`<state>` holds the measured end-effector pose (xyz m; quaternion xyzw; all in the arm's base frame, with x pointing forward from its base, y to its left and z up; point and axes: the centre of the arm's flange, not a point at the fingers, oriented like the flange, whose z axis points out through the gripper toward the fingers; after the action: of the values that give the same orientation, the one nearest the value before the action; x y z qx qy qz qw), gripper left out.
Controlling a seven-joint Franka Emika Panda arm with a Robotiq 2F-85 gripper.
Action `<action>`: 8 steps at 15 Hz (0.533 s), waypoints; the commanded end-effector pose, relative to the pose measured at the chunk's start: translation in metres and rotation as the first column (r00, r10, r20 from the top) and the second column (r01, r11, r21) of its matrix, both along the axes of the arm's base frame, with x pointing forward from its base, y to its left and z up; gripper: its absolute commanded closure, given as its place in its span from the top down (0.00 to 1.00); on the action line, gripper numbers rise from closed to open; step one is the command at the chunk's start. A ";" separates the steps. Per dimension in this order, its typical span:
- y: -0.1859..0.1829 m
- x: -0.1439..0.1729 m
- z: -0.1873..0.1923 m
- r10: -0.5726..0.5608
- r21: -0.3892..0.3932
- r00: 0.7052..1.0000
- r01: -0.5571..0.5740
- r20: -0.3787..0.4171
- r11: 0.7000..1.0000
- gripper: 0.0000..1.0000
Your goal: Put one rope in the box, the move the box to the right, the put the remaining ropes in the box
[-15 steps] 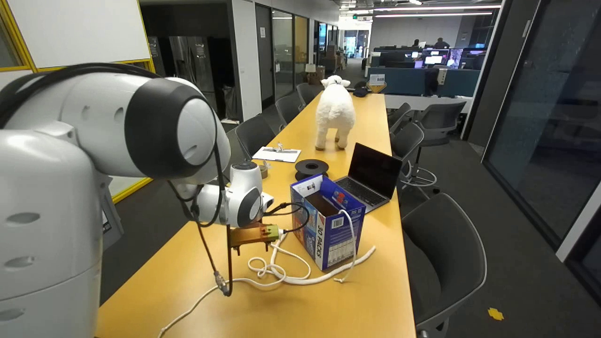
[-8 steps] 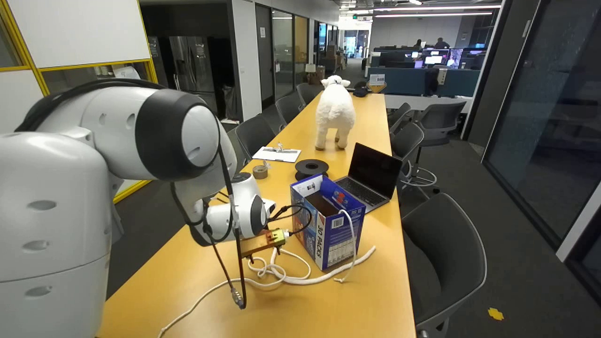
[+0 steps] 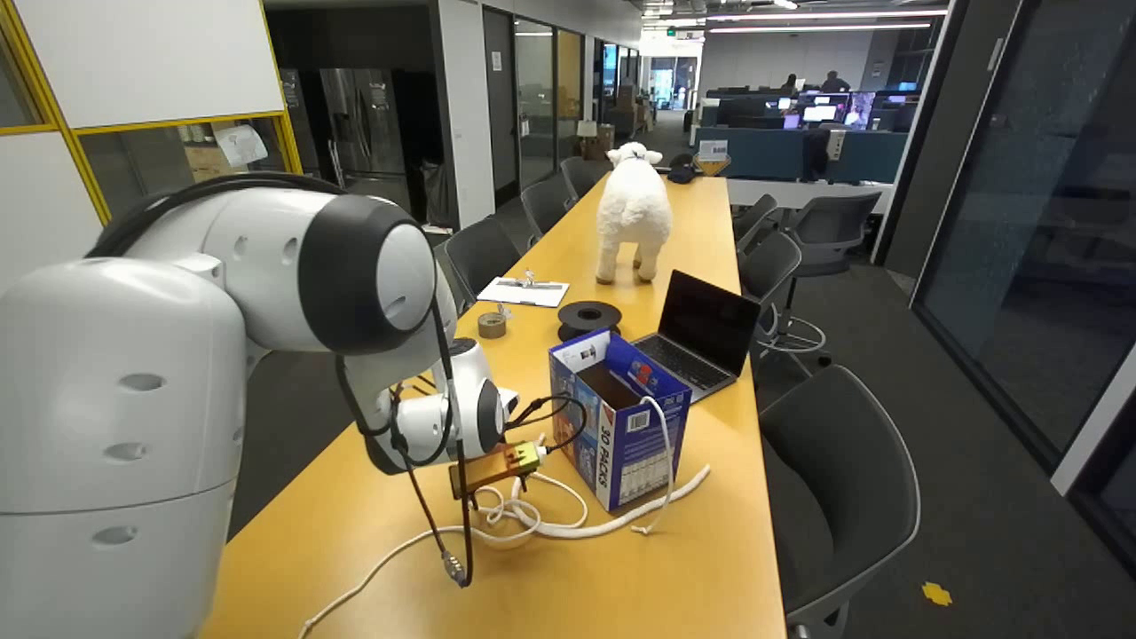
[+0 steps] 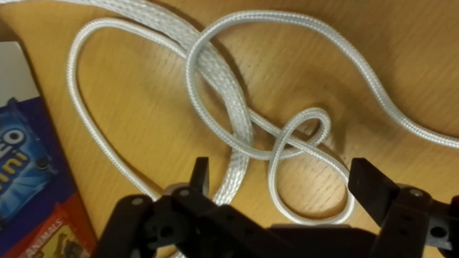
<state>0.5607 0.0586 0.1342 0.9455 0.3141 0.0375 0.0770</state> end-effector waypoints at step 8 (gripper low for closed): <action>-0.026 0.029 -0.017 0.028 0.046 0.998 -0.026 -0.047 0.999 1.00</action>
<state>0.5753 0.0358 0.1181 0.9450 0.3222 0.0226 0.0516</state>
